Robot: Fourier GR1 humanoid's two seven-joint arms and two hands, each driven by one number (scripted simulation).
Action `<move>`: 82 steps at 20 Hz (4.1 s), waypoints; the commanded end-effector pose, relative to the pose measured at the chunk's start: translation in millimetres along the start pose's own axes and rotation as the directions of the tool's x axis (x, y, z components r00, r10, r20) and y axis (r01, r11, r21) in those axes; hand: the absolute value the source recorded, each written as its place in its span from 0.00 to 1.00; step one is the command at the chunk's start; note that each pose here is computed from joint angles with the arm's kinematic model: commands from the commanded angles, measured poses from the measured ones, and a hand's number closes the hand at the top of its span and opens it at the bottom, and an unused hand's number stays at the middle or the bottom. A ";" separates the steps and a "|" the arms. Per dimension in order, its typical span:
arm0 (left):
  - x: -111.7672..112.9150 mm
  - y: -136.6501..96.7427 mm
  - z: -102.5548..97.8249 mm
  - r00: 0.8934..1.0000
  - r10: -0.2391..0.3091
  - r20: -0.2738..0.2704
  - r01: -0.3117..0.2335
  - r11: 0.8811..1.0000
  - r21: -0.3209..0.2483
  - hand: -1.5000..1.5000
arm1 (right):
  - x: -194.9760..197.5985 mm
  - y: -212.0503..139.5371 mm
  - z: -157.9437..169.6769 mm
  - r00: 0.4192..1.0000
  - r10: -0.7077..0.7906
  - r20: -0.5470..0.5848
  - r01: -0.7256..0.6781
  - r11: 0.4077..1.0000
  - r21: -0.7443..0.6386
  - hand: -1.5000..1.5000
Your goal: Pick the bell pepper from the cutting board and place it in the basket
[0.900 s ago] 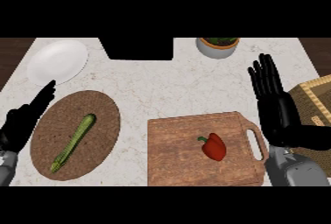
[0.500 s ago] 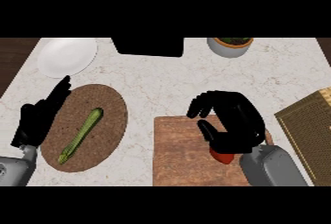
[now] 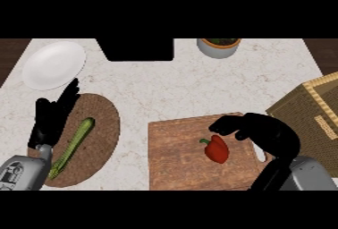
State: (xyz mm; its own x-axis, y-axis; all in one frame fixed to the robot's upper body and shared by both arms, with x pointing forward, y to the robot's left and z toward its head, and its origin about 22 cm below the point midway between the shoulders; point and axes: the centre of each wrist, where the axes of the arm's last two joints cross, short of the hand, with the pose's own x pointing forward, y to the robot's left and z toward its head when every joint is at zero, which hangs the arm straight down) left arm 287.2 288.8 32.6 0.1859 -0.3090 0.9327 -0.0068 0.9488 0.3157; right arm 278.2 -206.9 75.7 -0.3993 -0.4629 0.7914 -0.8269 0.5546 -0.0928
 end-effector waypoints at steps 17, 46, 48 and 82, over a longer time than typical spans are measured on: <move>13.0 -14.9 -15.5 1.000 0.007 -0.003 -0.007 0.999 -0.034 0.50 | 119.7 -95.0 -11.8 0.722 0.652 -0.234 -0.325 0.617 0.717 0.00; -11.3 -23.5 -4.9 1.000 0.006 -0.006 -0.006 1.000 0.001 0.50 | -19.1 -73.4 35.7 0.704 0.666 -0.248 -0.377 0.646 0.664 0.00; 10.9 -8.9 -19.6 1.000 0.006 -0.005 -0.006 1.000 -0.005 0.50 | -29.4 -74.5 34.8 0.706 0.668 -0.237 -0.394 0.647 0.653 0.00; 10.2 -13.4 -3.5 1.000 0.003 -0.017 -0.004 1.000 -0.023 0.50 | -102.7 -21.8 37.4 0.688 0.668 -0.283 -0.331 0.636 0.697 0.00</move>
State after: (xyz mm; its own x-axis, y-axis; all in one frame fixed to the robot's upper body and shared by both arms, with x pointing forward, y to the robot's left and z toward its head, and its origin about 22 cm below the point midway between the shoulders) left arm 295.4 279.3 26.4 0.1958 -0.3058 0.9318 -0.0039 0.9499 0.3126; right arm 329.4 -204.1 -15.7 -0.7409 0.2837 0.6088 -0.6268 0.0333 -0.7784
